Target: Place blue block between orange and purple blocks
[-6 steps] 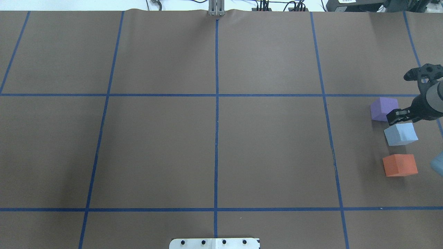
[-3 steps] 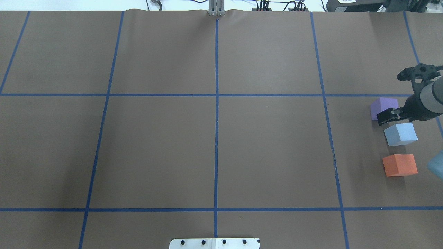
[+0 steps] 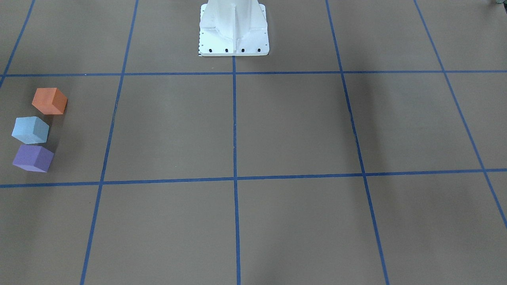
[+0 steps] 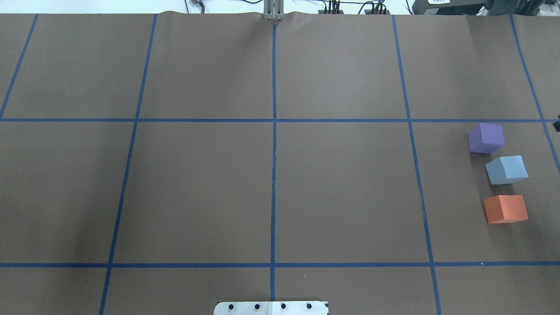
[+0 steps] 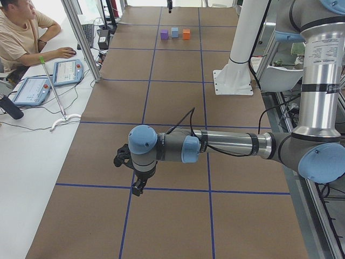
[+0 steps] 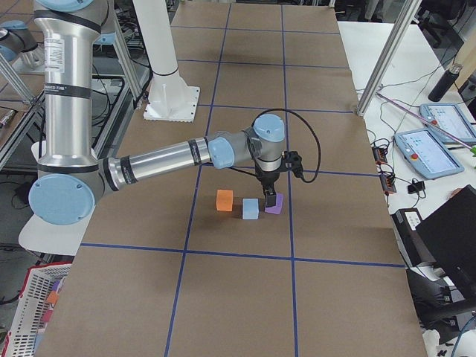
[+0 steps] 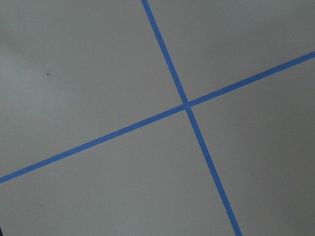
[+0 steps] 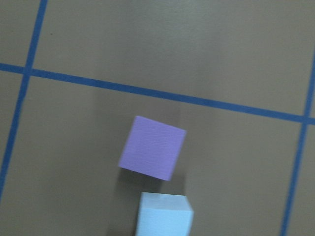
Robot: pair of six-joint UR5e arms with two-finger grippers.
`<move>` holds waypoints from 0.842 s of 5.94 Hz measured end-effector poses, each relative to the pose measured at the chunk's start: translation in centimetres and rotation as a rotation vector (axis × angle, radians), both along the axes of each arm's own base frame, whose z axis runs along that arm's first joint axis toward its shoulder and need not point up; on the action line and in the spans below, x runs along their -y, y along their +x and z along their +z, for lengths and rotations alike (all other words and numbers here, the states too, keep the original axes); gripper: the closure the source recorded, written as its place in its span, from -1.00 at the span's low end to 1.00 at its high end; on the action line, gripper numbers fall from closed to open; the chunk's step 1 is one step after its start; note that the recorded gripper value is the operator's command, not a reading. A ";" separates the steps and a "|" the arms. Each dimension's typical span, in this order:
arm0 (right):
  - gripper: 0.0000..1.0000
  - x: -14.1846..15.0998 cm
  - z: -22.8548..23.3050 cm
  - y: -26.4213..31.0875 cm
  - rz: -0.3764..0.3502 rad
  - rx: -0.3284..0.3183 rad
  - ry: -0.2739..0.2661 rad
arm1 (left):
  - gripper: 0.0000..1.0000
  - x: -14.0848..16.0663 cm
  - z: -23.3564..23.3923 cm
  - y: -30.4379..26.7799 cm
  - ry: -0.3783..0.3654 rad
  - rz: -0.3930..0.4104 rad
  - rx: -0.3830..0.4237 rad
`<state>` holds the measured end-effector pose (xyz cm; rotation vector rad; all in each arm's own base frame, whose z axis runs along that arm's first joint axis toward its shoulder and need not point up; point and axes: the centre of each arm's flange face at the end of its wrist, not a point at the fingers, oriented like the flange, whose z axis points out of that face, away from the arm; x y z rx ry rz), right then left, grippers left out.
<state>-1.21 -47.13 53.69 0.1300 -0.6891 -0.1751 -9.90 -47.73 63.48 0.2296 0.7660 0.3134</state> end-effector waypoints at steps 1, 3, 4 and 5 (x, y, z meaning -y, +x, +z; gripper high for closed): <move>-1.00 -1.5 2.3 5.0 -0.014 -0.019 -0.025 | -1.00 -0.6 0.6 0.1 -0.015 -0.001 -0.016; -1.00 -5.1 6.1 8.6 0.002 -0.047 -0.095 | -1.00 -1.4 1.1 0.1 -0.023 0.001 -0.013; -1.00 -5.6 6.9 8.8 0.002 -0.051 -0.110 | -1.00 -1.4 1.2 0.1 -0.024 0.002 -0.011; -1.00 -5.8 7.3 8.9 0.003 -0.052 -0.118 | -1.00 -1.5 1.3 0.1 -0.025 0.003 -0.012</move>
